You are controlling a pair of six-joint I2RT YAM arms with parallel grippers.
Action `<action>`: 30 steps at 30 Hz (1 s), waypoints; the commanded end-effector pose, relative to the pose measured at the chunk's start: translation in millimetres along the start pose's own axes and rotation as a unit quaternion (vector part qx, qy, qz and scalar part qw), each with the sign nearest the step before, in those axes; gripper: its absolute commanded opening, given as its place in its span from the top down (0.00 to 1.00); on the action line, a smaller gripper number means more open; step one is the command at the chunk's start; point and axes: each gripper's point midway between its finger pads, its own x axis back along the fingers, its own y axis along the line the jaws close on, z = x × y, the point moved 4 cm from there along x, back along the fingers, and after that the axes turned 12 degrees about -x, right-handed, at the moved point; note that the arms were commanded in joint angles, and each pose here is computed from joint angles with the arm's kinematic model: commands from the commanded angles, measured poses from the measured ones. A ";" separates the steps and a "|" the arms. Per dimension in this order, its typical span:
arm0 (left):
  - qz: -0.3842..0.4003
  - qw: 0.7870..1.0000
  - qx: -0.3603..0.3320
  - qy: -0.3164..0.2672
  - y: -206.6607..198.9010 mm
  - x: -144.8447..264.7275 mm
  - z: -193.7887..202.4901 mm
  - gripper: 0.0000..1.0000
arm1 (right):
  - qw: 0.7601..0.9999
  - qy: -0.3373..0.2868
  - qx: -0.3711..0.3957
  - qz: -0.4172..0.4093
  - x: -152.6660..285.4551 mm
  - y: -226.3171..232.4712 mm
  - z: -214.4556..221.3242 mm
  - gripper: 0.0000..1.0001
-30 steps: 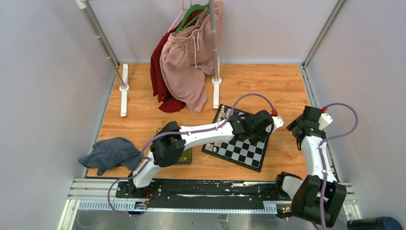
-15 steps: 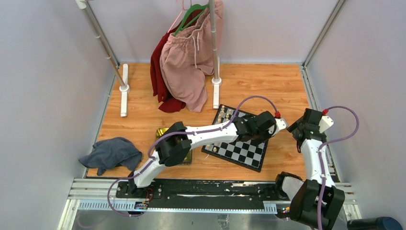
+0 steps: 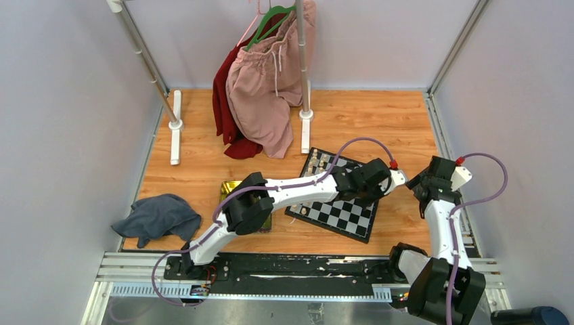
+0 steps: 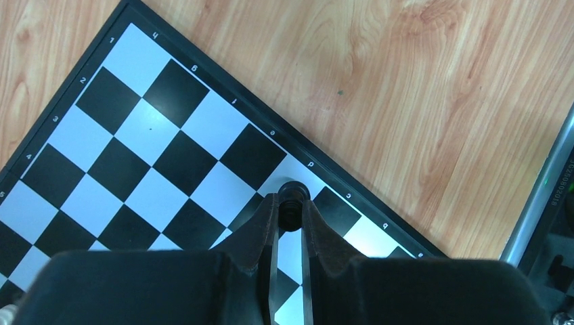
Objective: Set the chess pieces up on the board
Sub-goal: Place the chess piece on the chessboard.
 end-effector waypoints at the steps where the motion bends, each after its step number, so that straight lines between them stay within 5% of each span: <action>1: 0.013 1.000 -0.006 -0.010 -7.4 -7.9 -5.1 1.00 | 1.000 -0.005 -0.010 0.013 -1.2 -9.1 2.0 0.23; 10: 0.012 1.000 -0.002 -0.008 -7.9 -13.9 -2.5 0.99 | 1.000 -0.006 -0.008 0.014 -0.9 -11.2 3.0 0.23; 24: -0.021 1.000 0.000 -0.001 0.8 -15.5 -0.3 0.52 | 1.000 0.000 -0.001 0.014 -3.5 -12.6 7.2 0.23; 30: -0.037 0.999 0.014 -0.003 4.4 -11.1 -2.0 0.42 | 1.000 -0.001 0.002 0.009 -2.5 -9.9 4.5 0.23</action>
